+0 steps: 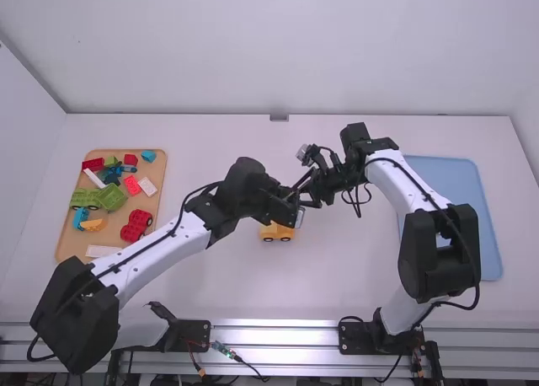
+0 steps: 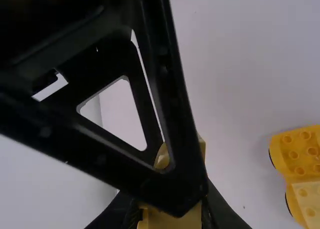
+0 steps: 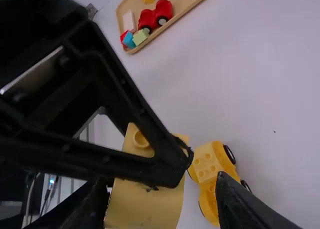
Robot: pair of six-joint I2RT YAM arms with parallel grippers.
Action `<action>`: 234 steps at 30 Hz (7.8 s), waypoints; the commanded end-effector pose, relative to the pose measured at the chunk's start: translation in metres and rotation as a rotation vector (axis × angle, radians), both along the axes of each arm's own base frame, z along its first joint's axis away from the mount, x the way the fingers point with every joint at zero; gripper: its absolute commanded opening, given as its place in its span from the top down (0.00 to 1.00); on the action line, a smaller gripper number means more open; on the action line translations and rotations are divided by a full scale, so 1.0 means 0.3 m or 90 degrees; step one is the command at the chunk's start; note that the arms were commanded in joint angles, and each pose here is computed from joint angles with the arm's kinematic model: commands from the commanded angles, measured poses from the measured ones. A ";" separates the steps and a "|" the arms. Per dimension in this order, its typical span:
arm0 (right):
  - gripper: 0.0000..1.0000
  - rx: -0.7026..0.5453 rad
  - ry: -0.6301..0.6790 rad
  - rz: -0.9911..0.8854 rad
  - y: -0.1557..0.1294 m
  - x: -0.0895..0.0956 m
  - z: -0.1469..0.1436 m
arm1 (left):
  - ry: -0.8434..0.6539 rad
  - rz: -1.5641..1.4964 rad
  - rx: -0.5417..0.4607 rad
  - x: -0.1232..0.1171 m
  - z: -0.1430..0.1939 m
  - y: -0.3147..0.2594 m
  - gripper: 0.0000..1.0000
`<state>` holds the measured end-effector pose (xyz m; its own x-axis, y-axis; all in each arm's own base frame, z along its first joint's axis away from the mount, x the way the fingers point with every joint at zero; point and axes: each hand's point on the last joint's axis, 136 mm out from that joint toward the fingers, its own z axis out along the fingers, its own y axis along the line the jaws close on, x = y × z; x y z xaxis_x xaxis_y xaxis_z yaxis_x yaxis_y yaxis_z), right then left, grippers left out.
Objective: Assemble lego blocks to make yellow taxi
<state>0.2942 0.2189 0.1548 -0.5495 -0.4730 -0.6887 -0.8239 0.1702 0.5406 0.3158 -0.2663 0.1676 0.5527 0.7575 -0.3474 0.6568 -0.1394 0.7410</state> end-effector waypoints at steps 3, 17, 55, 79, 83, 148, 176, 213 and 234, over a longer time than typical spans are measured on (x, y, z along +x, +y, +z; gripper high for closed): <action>0.49 0.011 0.036 0.001 0.004 -0.022 -0.029 | 0.004 -0.005 -0.003 -0.007 -0.011 -0.010 0.98; 0.66 0.008 0.050 -0.008 0.003 -0.020 -0.029 | 0.016 -0.006 0.006 -0.003 -0.045 -0.014 0.98; 1.00 -0.136 -0.194 0.061 -0.074 0.077 -0.145 | 0.340 0.032 -0.257 -0.006 0.253 0.151 0.01; 1.00 -0.145 -0.364 0.196 -0.050 -0.007 -0.047 | 0.593 0.085 -0.252 -0.013 0.005 0.058 0.01; 1.00 -0.158 -0.354 0.211 -0.031 -0.030 -0.058 | 0.565 0.057 -0.218 -0.038 -0.012 0.025 0.01; 1.00 -0.121 -0.317 0.084 -0.256 -0.122 -0.414 | 0.532 0.068 -0.381 0.083 -0.021 0.249 0.01; 1.00 -0.125 -0.431 0.120 -0.195 -0.123 -0.494 | 0.543 0.023 -0.388 0.031 -0.017 0.272 0.01; 0.96 -0.141 -0.341 0.110 -0.228 -0.037 -0.589 | 0.548 -0.001 -0.402 0.015 0.000 0.267 0.01; 0.01 -0.146 -0.285 0.105 -0.215 -0.030 -0.497 | 0.527 0.086 -0.327 0.052 -0.085 0.299 0.01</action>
